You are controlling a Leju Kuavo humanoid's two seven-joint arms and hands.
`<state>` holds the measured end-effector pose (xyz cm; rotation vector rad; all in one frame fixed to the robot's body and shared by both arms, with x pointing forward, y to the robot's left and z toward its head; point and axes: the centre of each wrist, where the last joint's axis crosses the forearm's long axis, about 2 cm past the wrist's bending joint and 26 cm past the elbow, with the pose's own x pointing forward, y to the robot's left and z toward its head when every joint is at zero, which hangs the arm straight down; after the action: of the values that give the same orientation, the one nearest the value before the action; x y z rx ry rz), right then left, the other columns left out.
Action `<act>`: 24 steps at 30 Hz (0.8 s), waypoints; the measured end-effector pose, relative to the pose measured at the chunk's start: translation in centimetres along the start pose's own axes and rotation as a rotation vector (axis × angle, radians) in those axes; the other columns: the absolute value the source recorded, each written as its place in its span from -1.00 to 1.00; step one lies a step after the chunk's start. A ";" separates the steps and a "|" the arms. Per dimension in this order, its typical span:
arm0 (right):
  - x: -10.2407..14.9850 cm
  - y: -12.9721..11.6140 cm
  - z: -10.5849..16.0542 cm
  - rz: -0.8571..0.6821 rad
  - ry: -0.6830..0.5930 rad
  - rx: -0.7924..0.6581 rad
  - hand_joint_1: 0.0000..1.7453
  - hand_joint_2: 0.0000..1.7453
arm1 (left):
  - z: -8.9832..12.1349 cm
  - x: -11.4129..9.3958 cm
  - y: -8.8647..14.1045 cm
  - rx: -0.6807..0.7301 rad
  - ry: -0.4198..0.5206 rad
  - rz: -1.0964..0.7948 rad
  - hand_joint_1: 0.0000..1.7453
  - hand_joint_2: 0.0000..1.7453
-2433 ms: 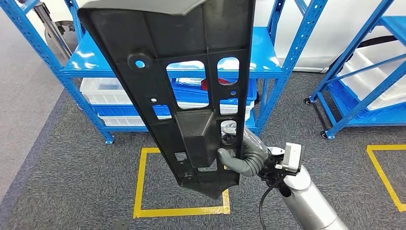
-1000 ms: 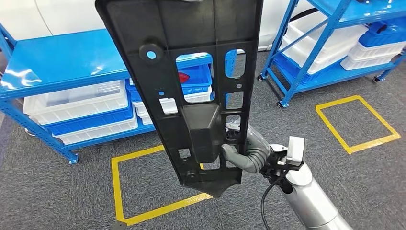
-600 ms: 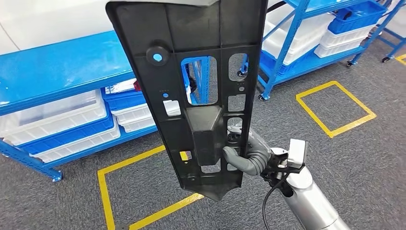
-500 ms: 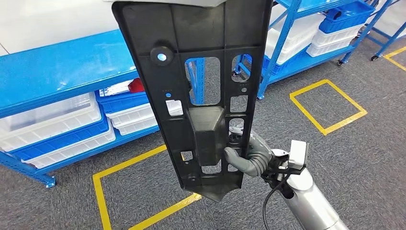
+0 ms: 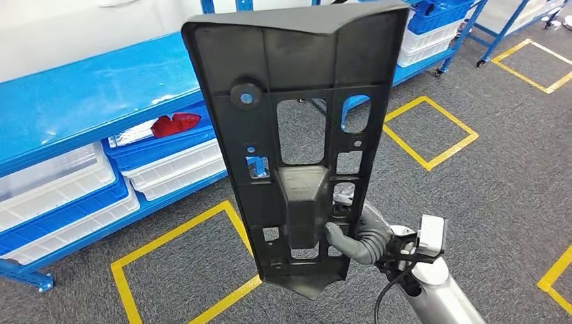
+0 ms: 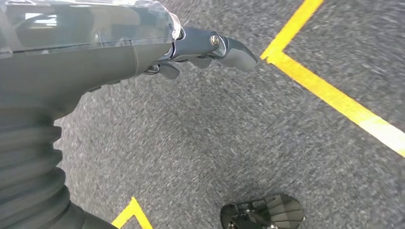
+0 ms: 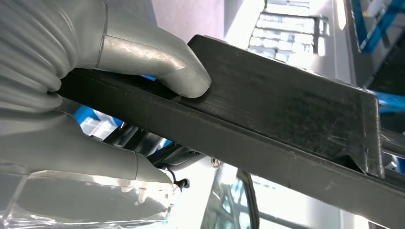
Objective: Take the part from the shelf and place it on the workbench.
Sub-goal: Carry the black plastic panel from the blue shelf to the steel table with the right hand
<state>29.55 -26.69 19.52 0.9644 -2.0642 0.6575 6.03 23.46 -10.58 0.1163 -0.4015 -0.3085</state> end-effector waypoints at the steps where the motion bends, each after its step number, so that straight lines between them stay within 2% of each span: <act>1: 0.2 0.1 0.3 0.003 -0.003 -0.004 0.94 1.00 | 0.0 0.1 -0.1 -0.002 0.000 -0.005 -1.00 1.00; 12: 1.2 2.4 3.6 0.014 0.003 -0.056 0.94 1.00 | -0.4 1.7 0.3 -0.009 -0.013 -0.076 -1.00 1.00; 24: 2.7 2.8 5.7 0.042 -0.003 -0.101 0.94 1.00 | -0.7 2.8 0.8 -0.015 -0.036 -0.107 -1.00 1.00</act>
<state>23.77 -30.15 17.97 0.8672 -2.1044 0.5675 8.95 23.41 -10.06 0.1177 -0.4294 -0.4197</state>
